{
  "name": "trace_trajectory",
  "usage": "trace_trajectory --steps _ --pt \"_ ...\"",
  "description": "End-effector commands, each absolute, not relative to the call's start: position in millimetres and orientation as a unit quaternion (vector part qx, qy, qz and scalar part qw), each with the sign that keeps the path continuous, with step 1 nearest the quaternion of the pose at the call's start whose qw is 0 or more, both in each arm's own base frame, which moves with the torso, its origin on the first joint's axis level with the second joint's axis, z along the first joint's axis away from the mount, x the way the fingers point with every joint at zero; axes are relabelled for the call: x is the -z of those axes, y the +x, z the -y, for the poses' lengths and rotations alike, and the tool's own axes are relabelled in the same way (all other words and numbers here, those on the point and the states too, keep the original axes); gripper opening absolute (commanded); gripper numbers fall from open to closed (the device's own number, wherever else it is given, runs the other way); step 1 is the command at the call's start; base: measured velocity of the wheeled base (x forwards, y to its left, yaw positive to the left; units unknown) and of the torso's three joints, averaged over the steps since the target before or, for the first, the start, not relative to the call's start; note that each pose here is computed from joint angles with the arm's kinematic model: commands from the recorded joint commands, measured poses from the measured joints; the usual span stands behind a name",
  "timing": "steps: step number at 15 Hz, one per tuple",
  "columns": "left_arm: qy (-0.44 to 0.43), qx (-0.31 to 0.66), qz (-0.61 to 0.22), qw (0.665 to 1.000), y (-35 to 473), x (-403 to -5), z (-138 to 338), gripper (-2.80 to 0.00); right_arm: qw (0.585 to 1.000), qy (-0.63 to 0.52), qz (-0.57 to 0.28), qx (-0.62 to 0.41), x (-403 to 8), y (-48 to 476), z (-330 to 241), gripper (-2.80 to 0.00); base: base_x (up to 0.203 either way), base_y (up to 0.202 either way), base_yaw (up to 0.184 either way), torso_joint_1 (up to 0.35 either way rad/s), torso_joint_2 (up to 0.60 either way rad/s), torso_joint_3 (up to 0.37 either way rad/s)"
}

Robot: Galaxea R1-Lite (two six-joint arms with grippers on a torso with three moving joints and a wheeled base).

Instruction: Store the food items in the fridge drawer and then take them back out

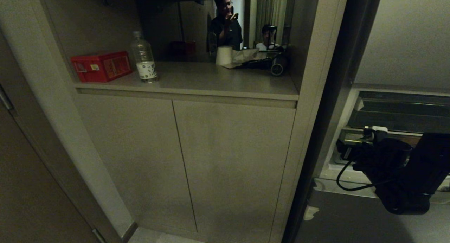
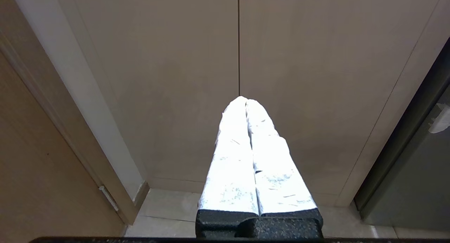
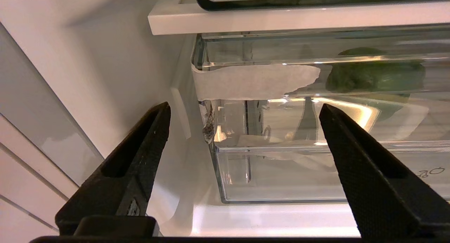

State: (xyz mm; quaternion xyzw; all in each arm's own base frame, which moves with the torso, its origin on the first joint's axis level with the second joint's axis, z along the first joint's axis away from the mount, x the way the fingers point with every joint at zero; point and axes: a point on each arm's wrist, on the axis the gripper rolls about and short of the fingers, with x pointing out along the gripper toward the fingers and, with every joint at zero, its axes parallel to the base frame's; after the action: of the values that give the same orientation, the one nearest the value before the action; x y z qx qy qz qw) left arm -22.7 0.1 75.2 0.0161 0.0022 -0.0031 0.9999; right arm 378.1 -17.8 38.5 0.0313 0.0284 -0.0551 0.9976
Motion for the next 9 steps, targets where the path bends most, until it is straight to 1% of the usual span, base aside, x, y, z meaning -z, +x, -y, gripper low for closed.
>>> trace_trajectory --steps 1,2,9 --pt "0.016 0.003 -0.003 1.0 -22.6 -75.2 -0.1 -2.8 0.998 0.031 -0.032 0.049 -34.4 379.0 14.3 -1.65 0.0 0.0 0.0 0.0 0.0 0.0" --pt "0.016 0.003 -0.003 1.0 -22.6 -75.2 -0.1 -2.8 0.998 0.031 -0.031 0.047 -34.9 379.6 12.2 -2.8 0.0 0.0 0.0 0.0 0.0 0.0" --pt "0.016 0.003 -0.003 1.0 -22.6 -75.2 -0.1 -2.8 0.999 0.031 -0.029 0.033 -36.9 379.3 -2.9 -2.8 0.0 0.0 0.0 0.0 0.0 0.0"
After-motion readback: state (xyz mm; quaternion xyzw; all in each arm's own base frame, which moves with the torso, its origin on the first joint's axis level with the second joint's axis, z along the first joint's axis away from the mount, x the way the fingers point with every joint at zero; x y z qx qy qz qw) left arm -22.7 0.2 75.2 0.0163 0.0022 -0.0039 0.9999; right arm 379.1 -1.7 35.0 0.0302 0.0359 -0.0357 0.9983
